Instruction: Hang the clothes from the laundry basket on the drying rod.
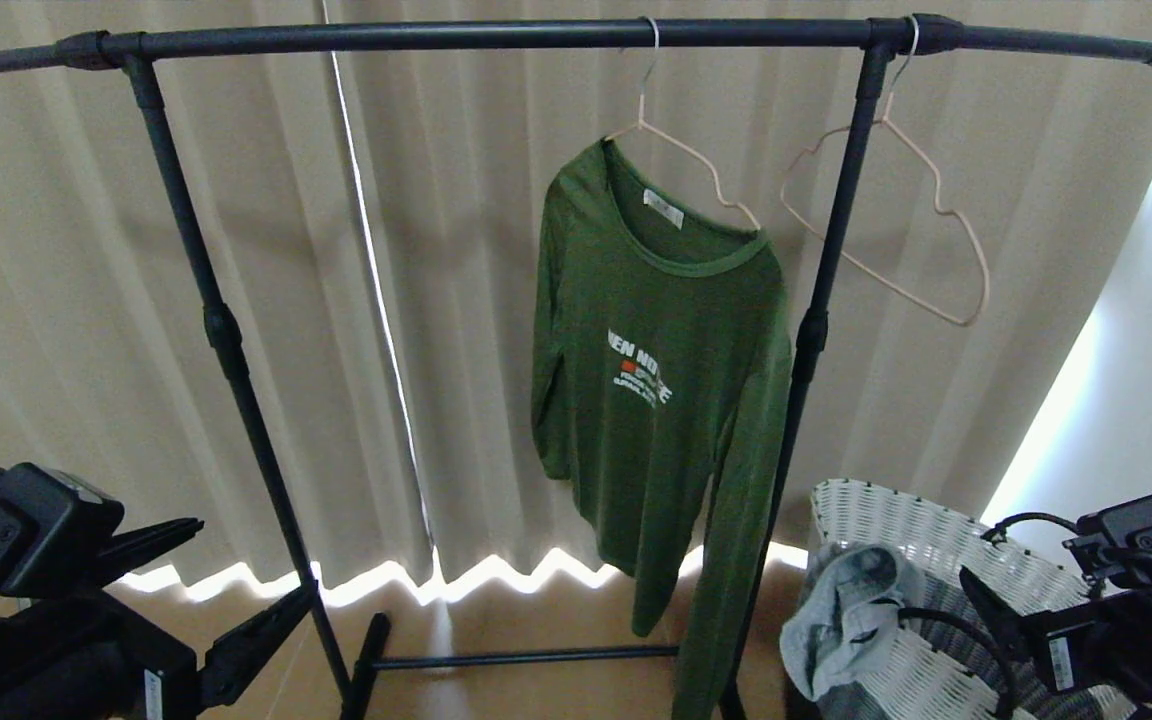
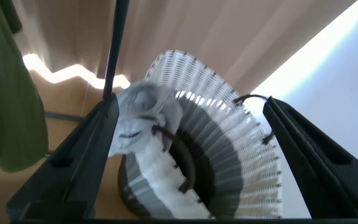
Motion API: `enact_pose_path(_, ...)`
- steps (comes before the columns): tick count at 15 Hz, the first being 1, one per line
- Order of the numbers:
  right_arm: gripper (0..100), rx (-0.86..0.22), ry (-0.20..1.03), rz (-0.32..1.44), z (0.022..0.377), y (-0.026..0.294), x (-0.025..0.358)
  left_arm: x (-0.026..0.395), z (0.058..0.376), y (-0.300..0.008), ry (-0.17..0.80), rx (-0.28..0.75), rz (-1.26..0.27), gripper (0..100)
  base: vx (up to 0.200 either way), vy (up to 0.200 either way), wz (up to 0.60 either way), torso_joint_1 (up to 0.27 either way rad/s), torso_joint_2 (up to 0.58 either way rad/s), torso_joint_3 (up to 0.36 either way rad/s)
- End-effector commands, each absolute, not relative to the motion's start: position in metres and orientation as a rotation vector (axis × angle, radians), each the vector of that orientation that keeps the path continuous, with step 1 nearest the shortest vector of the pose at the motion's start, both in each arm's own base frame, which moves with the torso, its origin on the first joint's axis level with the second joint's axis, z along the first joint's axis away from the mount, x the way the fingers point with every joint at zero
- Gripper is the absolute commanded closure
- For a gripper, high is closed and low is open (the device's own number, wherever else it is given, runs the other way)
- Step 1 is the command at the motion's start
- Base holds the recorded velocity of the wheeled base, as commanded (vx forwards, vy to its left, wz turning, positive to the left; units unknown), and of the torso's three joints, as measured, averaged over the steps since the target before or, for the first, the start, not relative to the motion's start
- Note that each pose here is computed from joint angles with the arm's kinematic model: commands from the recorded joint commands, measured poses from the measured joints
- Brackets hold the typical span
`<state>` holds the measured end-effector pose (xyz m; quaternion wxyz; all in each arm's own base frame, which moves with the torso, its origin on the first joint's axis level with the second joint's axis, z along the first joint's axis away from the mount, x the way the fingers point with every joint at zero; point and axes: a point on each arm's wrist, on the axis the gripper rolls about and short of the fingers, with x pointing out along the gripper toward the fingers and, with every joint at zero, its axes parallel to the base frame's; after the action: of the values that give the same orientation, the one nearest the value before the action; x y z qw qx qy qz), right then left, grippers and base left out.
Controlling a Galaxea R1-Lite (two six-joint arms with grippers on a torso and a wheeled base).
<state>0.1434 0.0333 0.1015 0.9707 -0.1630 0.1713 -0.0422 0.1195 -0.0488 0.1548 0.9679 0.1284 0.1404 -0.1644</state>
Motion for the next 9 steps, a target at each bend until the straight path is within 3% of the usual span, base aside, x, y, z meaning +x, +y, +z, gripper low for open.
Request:
enact_pose_path(1,0,-0.329,0.345,-0.086,0.1016,0.0332,0.1434,0.1190,0.1554,-0.0486,0.281,0.259,-0.330,0,0.000,0.000,0.00,-0.134,0.45,0.315)
enact_pose_path(4,0,-0.328,0.345,-0.085,0.1017,0.0331,0.1432,0.1164,0.1571,-0.0477,0.265,0.257,-0.333,0,0.000,0.000,0.00,-0.106,0.39,0.281)
enact_pose_path(9,0,-0.327,0.360,-0.119,0.1028,0.0262,0.1387,0.1173,0.1587,-0.0504,0.262,0.255,-0.345,0,0.000,0.000,0.00,-0.016,0.06,0.041)
